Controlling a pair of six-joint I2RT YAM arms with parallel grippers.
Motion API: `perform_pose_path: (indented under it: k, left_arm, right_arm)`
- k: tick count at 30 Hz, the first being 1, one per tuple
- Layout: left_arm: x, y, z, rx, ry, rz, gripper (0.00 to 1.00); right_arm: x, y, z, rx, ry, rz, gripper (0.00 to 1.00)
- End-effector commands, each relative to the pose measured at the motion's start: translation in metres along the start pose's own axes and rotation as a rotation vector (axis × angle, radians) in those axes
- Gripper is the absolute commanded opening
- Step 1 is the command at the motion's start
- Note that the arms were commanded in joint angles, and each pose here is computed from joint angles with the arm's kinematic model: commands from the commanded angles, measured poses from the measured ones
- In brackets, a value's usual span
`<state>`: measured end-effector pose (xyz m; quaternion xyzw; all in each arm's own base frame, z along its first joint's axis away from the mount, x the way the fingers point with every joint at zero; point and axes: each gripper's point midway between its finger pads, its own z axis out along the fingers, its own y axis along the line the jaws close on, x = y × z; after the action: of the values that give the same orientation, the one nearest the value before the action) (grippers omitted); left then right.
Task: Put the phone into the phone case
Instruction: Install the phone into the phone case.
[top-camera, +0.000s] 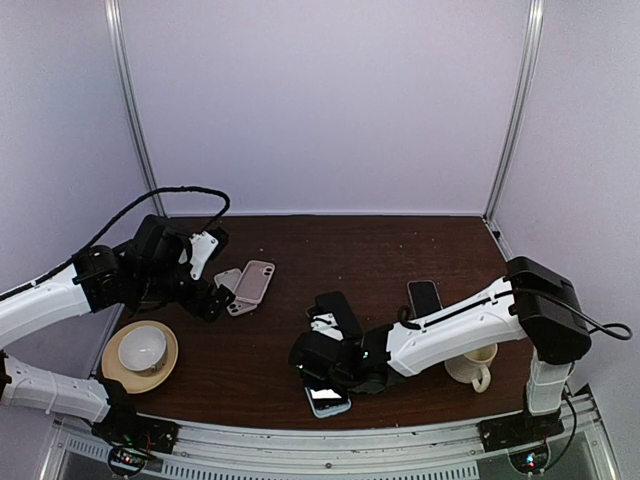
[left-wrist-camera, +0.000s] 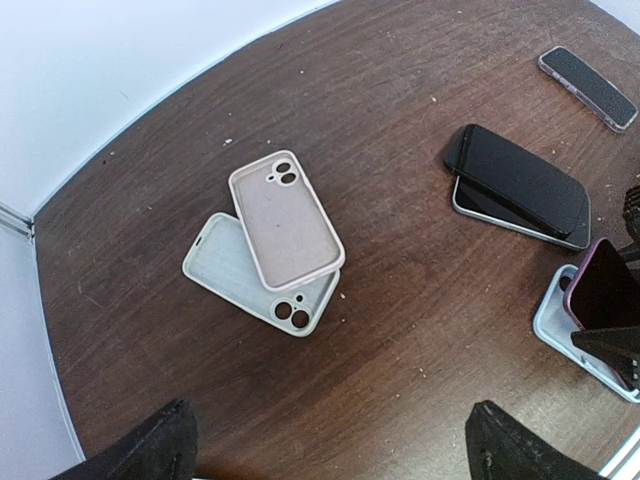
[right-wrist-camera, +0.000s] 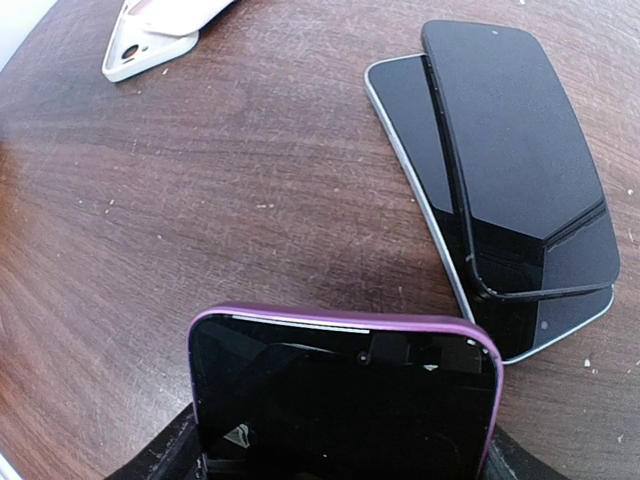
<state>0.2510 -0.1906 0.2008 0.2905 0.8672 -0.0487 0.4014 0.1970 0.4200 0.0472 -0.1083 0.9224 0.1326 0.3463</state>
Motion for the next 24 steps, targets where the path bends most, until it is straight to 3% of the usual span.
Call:
perform_pose_path:
  k: [1,17,24]
  left_arm:
    - [-0.01,0.0,-0.001,0.007,-0.047,-0.004,0.98]
    - [-0.01,-0.001,-0.001,0.01,-0.046,-0.003,0.98]
    - [-0.009,-0.002,0.0,0.014,-0.044,0.0,0.97]
  right_arm:
    - [-0.01,0.011,-0.001,-0.033,-0.024,-0.024,0.7]
    - [0.007,0.023,0.003,-0.098,0.042,-0.081,0.7]
    - [0.01,0.022,0.007,-0.093,0.058,-0.094,0.83]
